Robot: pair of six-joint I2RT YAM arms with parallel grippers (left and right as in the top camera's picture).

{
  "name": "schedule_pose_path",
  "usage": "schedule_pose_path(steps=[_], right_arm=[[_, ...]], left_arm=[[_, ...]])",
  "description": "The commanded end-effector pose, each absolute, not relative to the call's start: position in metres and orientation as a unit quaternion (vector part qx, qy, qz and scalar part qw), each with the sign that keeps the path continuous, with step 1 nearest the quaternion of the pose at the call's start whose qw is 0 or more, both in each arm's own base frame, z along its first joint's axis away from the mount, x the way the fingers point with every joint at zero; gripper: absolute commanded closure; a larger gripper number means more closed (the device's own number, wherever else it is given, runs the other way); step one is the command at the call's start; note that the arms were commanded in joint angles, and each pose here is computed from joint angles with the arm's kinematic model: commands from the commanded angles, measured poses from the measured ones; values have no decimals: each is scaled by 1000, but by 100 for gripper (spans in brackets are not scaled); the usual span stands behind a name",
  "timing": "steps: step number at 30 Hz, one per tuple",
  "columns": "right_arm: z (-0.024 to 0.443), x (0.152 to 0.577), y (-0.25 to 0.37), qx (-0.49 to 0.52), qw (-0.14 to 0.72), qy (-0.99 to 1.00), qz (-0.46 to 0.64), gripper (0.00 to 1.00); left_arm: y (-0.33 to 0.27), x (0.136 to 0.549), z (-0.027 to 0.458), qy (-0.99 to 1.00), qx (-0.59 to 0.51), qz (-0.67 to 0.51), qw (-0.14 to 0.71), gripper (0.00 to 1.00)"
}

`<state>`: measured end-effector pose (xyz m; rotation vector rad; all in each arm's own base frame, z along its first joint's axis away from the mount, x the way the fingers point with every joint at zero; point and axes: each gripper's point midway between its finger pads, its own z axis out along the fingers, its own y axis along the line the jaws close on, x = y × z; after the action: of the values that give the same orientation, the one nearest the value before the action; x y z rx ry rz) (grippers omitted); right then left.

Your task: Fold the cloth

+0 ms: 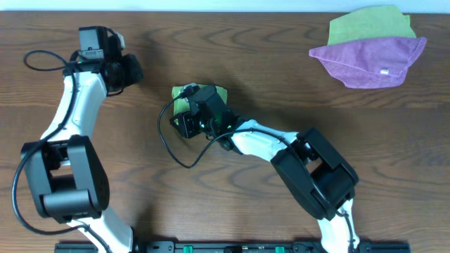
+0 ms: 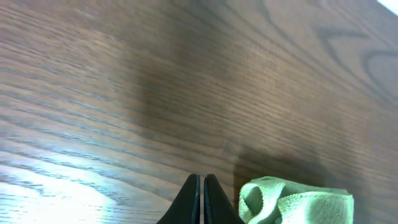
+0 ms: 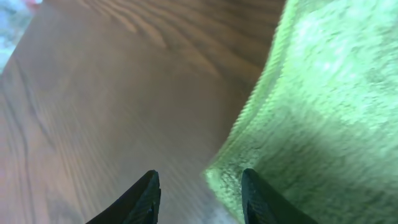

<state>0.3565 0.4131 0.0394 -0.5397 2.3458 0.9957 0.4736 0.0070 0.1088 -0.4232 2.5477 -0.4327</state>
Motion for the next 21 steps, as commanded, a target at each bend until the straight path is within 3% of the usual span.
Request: schedule_pose_path(steps=[1, 7, 12, 15, 17, 21], right_arm=[[60, 357, 419, -210, 281, 857, 377, 56], [100, 374, 392, -207, 317, 856, 351, 51], [146, 366, 361, -240, 340, 855, 308, 44], [168, 360, 332, -242, 348, 866, 265, 30], [180, 357, 308, -231, 349, 877, 236, 1], [197, 343, 261, -212, 331, 896, 205, 1]], left_arm=[[18, 478, 138, 932, -150, -152, 292, 89], [27, 473, 156, 927, -157, -149, 307, 75], [27, 461, 171, 926, -158, -149, 309, 52], [24, 453, 179, 926, -157, -155, 306, 34], [20, 447, 184, 927, -155, -161, 302, 25], [14, 434, 190, 929, -153, -175, 287, 4]])
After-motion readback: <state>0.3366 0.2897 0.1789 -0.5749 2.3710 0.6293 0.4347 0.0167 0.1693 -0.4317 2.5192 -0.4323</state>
